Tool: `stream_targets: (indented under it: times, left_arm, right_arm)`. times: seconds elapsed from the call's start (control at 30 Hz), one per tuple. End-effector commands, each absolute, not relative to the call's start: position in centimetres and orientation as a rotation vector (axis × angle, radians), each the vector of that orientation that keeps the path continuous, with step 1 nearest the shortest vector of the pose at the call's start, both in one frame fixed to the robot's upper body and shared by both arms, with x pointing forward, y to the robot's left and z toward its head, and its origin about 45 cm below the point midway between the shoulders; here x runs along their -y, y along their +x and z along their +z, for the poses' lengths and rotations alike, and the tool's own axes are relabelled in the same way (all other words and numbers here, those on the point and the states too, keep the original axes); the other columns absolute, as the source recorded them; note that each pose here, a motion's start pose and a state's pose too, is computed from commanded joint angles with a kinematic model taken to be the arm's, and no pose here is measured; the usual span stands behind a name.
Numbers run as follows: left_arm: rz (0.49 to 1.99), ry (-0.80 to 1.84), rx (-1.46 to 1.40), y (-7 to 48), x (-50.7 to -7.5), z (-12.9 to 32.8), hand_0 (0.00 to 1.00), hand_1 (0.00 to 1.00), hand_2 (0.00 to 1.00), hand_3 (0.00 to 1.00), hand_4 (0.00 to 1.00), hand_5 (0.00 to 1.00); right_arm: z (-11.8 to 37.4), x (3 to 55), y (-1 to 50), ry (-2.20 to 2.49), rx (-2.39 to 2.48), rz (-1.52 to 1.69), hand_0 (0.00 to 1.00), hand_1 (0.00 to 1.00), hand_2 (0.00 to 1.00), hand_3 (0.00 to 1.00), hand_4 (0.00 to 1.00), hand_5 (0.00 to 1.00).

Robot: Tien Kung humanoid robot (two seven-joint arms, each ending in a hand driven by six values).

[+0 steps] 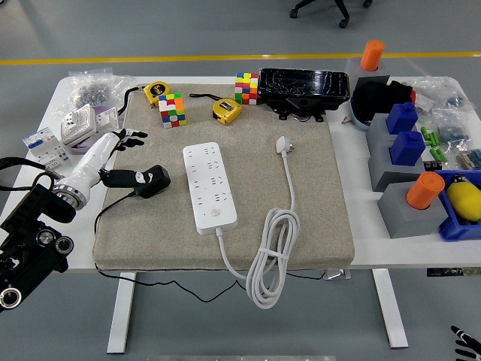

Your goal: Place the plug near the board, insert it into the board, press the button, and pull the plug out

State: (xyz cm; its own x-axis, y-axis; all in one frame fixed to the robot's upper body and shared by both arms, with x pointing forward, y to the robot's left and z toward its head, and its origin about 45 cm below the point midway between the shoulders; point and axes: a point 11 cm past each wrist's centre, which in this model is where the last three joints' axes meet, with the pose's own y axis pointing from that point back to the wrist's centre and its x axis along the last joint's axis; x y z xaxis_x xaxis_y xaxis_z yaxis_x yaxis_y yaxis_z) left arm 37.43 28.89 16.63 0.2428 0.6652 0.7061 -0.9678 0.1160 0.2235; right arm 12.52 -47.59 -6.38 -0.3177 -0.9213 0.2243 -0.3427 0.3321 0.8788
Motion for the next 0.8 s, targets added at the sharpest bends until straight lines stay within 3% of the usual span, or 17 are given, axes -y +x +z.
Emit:
stream_targets:
  times: [0.43,0.47,0.8]
  left_arm:
    - [1.228,0.816,0.473,38.2,-28.1,14.6,0.785,0.802,0.761,0.759,0.998,0.27]
    - [1.227,0.824,0.474,38.3,-28.1,14.5,0.775,0.76,0.697,0.698,0.998,0.226]
    - [1.237,0.878,0.504,38.9,-28.1,14.0,0.756,0.729,0.665,0.655,0.989,0.171]
  right_arm:
    - [-6.5,47.6,12.1,1.11,1.835,-0.967,0.656,0.666,0.665,0.559,0.913,0.51]
    - [-6.5,47.6,12.1,1.109,1.836,-0.967,0.657,0.666,0.665,0.558,0.913,0.51]
    - [-6.6,47.5,12.1,1.109,1.843,-0.973,0.657,0.666,0.665,0.559,0.913,0.51]
